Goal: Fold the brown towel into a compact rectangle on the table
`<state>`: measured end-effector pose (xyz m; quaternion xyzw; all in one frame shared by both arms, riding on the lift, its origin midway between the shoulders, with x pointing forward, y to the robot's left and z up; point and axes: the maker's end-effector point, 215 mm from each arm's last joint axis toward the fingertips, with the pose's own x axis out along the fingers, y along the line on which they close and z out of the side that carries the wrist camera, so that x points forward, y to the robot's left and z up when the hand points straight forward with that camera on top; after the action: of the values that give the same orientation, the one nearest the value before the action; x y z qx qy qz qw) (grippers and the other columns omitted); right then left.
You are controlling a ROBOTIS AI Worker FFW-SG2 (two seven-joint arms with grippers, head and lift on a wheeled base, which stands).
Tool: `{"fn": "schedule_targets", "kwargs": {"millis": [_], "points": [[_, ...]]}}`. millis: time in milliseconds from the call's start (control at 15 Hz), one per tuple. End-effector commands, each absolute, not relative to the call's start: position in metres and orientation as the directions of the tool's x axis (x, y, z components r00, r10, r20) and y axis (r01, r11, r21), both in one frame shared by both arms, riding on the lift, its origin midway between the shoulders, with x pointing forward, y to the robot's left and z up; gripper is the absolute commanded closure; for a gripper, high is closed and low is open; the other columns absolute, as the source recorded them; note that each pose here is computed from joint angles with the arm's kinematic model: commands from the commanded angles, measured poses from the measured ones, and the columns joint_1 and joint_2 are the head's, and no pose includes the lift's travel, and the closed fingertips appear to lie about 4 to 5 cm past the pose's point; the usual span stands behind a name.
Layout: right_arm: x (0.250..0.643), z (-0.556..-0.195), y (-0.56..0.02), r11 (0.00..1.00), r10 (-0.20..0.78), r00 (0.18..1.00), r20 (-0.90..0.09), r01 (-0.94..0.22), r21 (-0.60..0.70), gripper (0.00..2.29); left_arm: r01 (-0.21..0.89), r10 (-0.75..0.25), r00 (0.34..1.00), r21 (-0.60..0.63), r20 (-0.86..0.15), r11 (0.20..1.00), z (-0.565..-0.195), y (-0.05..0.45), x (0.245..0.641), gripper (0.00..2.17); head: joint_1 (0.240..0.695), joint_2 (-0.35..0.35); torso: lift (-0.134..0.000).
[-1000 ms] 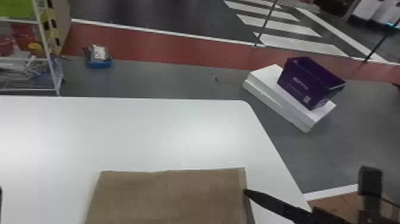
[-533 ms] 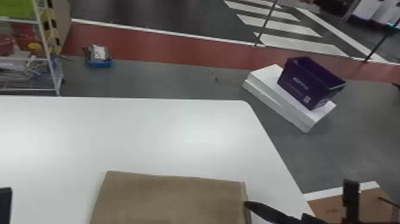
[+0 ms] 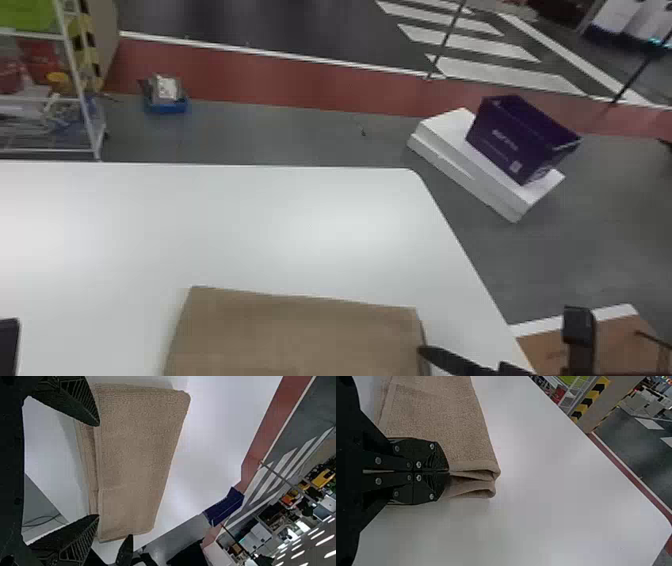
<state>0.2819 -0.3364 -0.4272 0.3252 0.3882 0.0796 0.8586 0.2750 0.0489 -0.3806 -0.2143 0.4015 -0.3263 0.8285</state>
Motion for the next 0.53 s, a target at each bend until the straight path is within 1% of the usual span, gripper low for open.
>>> {"fn": "schedule_targets", "kwargs": {"millis": [0, 133, 200, 267, 333, 400, 467], "points": [[0.289, -0.422, -0.342, 0.789, 0.372, 0.708, -0.601, 0.1, 0.606, 1.44, 0.367, -0.713, 0.465, -0.618, -0.525, 0.695, -0.381, 0.048, 0.275, 0.07, 0.695, -0.35, -0.124], [0.291, -0.421, -0.342, 0.797, 0.367, 0.711, -0.599, 0.092, 0.597, 1.42, 0.368, -0.713, 0.465, -0.617, -0.525, 0.695, -0.38, 0.048, 0.275, 0.07, 0.695, -0.35, -0.124], [0.292, -0.426, -0.341, 0.807, 0.359, 0.703, -0.614, 0.096, 0.582, 1.2, 0.368, -0.712, 0.467, -0.616, -0.525, 0.696, -0.38, 0.048, 0.275, 0.07, 0.695, -0.35, -0.124], [0.294, -0.432, -0.342, 0.823, 0.343, 0.697, -0.629, 0.1, 0.559, 0.69, 0.366, -0.709, 0.469, -0.615, -0.526, 0.698, -0.38, 0.05, 0.276, 0.07, 0.695, -0.35, -0.124], [0.297, -0.43, -0.348, 0.836, 0.325, 0.71, -0.624, 0.093, 0.541, 0.05, 0.367, -0.706, 0.473, -0.611, -0.526, 0.701, -0.379, 0.051, 0.277, 0.07, 0.695, -0.35, -0.124], [0.297, -0.429, -0.351, 0.84, 0.317, 0.718, -0.62, 0.09, 0.535, 0.0, 0.367, -0.704, 0.477, -0.609, -0.526, 0.703, -0.378, 0.052, 0.277, 0.07, 0.695, -0.35, -0.124], [0.299, -0.424, -0.362, 0.848, 0.293, 0.735, -0.611, 0.095, 0.521, 0.0, 0.369, -0.703, 0.48, -0.606, -0.525, 0.704, -0.376, 0.053, 0.278, 0.07, 0.695, -0.35, -0.124]]}}
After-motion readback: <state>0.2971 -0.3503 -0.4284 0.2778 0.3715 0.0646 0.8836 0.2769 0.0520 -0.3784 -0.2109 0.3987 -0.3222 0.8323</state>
